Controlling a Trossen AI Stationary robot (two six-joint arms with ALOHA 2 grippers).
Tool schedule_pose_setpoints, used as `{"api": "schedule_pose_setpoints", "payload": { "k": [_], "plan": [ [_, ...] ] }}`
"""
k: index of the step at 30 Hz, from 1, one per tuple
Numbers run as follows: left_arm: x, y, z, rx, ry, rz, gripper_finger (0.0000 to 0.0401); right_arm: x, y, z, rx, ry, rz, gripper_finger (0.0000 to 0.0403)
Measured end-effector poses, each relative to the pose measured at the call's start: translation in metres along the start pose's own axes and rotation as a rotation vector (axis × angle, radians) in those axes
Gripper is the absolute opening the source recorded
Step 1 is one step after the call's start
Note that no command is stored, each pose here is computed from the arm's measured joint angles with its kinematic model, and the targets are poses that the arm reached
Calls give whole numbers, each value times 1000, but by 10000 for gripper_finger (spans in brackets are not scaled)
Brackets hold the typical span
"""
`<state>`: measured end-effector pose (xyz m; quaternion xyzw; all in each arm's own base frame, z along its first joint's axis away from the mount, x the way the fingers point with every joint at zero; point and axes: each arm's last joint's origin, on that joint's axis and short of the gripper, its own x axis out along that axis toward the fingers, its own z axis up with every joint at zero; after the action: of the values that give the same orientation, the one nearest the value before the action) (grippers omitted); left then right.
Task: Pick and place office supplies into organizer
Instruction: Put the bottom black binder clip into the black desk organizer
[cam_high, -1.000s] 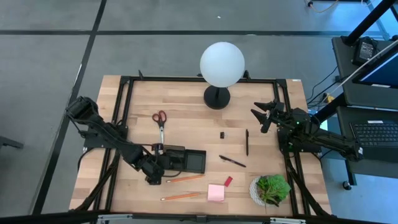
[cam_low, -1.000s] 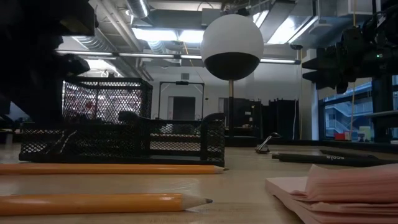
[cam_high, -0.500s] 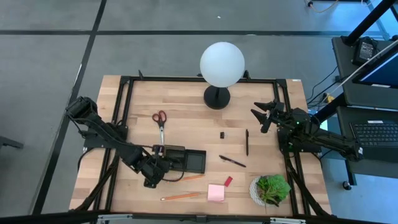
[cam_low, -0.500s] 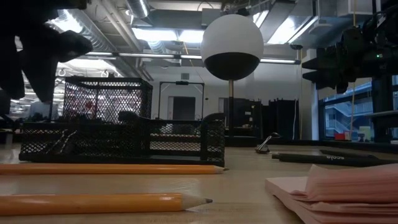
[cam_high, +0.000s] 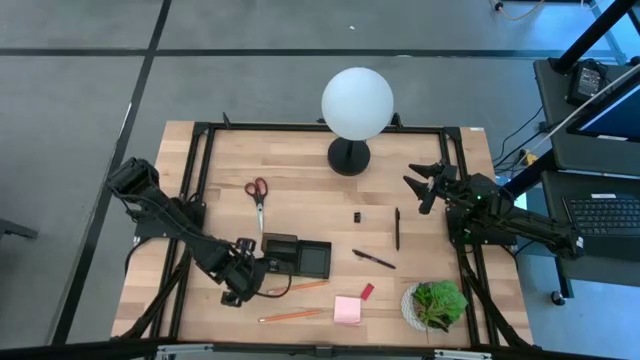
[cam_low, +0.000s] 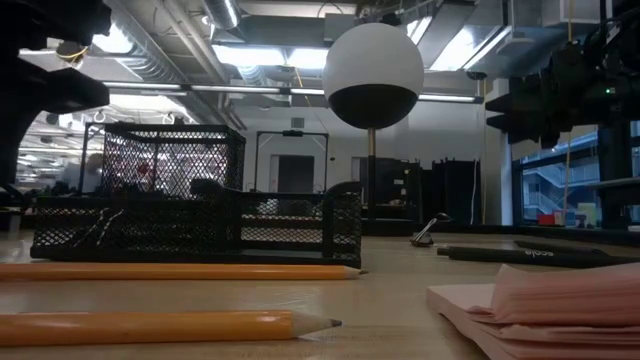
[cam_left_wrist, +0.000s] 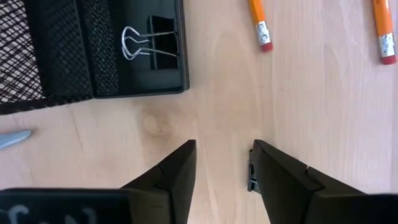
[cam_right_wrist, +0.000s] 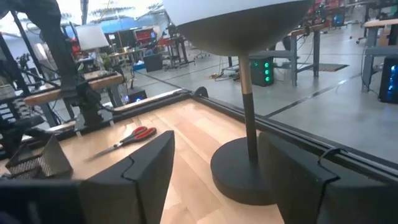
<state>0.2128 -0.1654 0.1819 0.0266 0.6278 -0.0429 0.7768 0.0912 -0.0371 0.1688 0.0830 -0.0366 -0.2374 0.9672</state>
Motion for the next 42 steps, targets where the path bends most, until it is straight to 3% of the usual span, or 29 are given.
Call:
{"api": "schedule_pose_setpoints", "payload": {
  "k": [19, 29, 36, 42],
  "plan": [
    [1, 17, 10, -13, -35, 59, 143, 0, 0, 0, 35, 1, 0, 236],
    [2, 24, 23, -304, -9, -136, 143, 0, 0, 0, 84, 0, 1, 236],
    [-5, -4, 31, -345, -153, -270, 143, 0, 0, 0, 82, 0, 0, 236],
    [-29, -39, 28, -362, -252, -251, 143, 0, 0, 0, 85, 1, 0, 236]
  ]
}}
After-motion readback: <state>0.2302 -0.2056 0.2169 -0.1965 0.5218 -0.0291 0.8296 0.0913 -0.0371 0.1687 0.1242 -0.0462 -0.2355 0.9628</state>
